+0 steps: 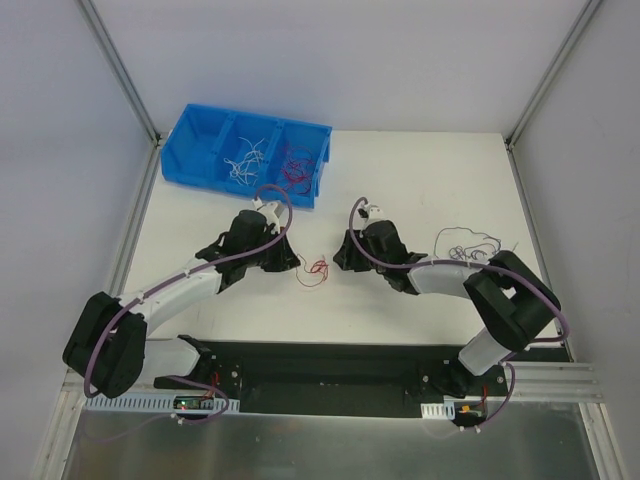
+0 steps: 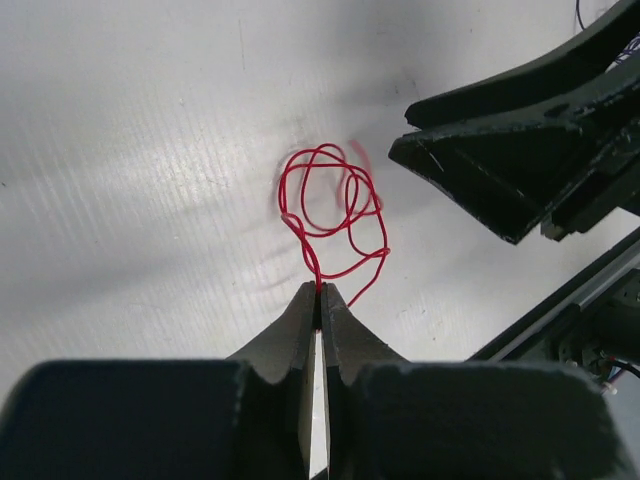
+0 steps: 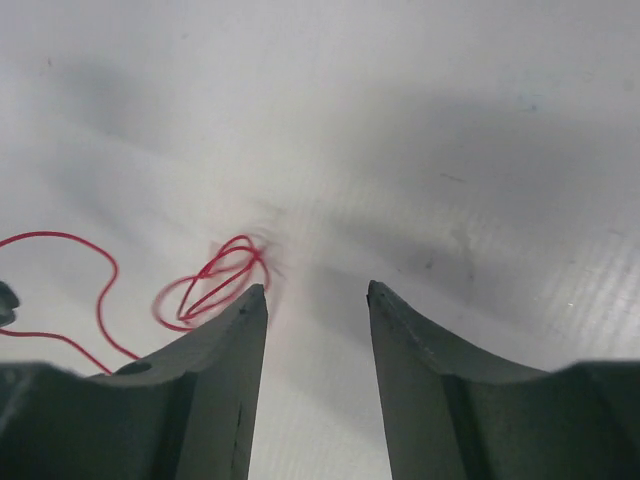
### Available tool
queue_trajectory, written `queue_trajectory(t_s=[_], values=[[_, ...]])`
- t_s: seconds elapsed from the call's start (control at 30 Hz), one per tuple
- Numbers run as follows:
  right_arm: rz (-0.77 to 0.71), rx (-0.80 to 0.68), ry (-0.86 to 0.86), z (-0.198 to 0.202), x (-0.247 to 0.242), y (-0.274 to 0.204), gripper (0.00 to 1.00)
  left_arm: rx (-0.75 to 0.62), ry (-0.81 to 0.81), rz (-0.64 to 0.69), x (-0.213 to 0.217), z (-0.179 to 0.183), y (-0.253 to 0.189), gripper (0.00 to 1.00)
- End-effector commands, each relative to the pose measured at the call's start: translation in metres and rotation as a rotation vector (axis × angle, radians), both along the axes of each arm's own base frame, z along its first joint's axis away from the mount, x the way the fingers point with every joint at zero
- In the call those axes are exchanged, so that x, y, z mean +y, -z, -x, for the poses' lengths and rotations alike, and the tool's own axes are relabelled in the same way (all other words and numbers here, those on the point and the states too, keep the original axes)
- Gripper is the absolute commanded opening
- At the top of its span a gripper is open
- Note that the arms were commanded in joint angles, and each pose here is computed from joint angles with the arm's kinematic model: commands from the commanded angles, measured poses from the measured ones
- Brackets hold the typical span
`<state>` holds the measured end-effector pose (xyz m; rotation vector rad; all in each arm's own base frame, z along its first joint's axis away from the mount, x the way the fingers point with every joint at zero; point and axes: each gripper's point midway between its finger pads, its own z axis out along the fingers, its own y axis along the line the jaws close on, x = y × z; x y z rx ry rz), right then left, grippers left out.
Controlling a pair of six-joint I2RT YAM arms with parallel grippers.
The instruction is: Untangle the cables
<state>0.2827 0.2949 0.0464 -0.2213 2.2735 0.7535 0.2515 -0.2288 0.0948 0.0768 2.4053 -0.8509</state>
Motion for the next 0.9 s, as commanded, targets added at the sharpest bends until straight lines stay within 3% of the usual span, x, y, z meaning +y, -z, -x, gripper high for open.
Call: queue_trajectory(t_s=[0.0,0.13,0.23,0.4,0.87], values=[[-0.069,-0.004,0.034,-0.006,-0.001,-0.012,0.51,-0.058,0.009,0.0,0.002,0.0,-0.009,0.0],[-0.097,-0.019,-0.004,-0.003,0.004,-0.017,0.6,-0.07,0.018,0.02,-0.001,0.0,-0.017,0.0],[-0.139,-0.03,-0.056,0.002,0.013,-0.023,0.61,-0.082,0.019,0.028,-0.002,-0.001,-0.022,0.0],[-0.19,-0.01,-0.118,0.014,0.025,-0.021,0.61,-0.105,0.017,0.041,-0.002,-0.002,-0.03,0.0],[-0.149,0.049,-0.16,0.019,0.049,-0.006,0.53,-0.158,0.055,0.122,-0.012,-0.001,-0.065,0.0]])
